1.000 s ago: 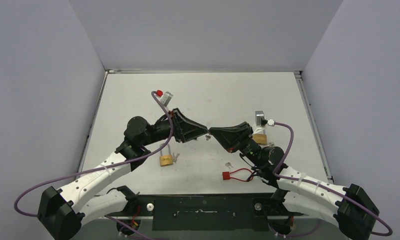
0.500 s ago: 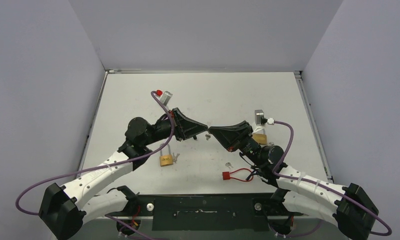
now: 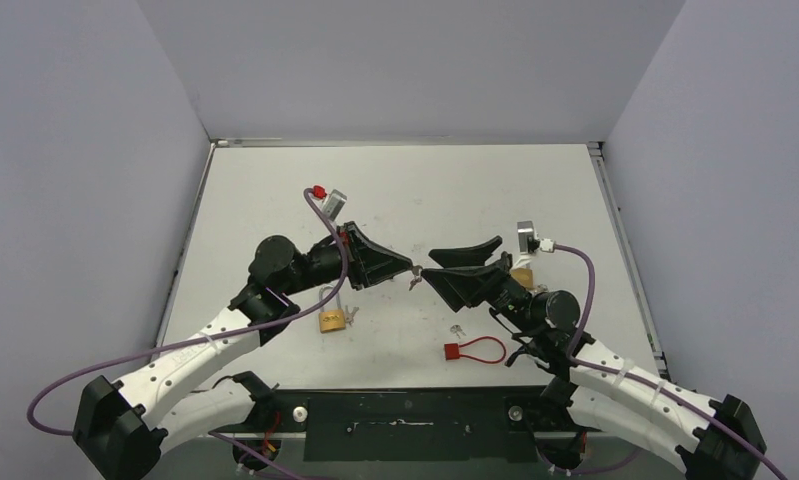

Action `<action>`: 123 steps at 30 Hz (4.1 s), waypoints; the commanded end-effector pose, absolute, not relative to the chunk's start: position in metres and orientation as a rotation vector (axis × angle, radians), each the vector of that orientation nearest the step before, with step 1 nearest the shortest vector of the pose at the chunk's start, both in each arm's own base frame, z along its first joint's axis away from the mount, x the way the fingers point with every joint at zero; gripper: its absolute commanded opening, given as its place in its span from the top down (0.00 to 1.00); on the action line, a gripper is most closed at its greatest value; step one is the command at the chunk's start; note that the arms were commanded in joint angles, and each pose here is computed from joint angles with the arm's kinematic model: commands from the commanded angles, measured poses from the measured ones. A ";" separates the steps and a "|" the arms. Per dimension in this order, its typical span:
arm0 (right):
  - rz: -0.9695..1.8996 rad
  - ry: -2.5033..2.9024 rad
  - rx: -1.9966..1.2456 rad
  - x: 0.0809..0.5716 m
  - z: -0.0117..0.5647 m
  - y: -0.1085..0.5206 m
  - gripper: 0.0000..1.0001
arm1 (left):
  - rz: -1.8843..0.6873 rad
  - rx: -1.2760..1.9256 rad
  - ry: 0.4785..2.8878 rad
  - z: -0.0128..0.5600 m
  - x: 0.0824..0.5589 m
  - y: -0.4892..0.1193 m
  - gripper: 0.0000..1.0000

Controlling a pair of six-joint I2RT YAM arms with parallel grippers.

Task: Unlock with the key
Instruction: Adjust the key, then pick up the lock from the center of the board.

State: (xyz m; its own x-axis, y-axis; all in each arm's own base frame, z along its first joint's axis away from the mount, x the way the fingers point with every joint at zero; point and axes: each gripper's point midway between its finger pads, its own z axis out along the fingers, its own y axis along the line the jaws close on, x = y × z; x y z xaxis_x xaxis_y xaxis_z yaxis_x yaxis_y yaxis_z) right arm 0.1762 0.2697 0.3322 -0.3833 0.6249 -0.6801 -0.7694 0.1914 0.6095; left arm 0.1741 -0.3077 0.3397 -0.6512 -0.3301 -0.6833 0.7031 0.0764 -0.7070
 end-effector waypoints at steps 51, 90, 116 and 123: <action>1.535 1.366 -0.800 0.124 0.319 0.310 0.85 | -1.472 0.858 1.556 0.339 0.127 -0.286 1.00; 1.323 1.803 -0.393 0.181 0.196 0.297 1.00 | -0.264 -0.088 2.224 0.158 0.327 -0.219 0.03; 1.221 1.888 -0.383 0.192 0.151 0.292 1.00 | 0.008 -0.260 2.597 0.016 0.354 -0.213 0.46; 1.212 1.885 -0.389 0.192 0.152 0.291 1.00 | -0.025 -0.274 2.621 0.015 0.350 -0.217 0.66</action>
State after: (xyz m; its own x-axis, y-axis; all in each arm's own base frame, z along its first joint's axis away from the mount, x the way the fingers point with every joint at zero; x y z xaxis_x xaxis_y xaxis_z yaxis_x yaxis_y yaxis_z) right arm 0.1831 0.2924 0.1349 -0.6617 0.1309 -0.7382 -0.6037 0.4908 0.6282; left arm 0.3584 -0.2135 0.0184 -0.8249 -0.1846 -0.5343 -0.1867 0.9811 -0.0507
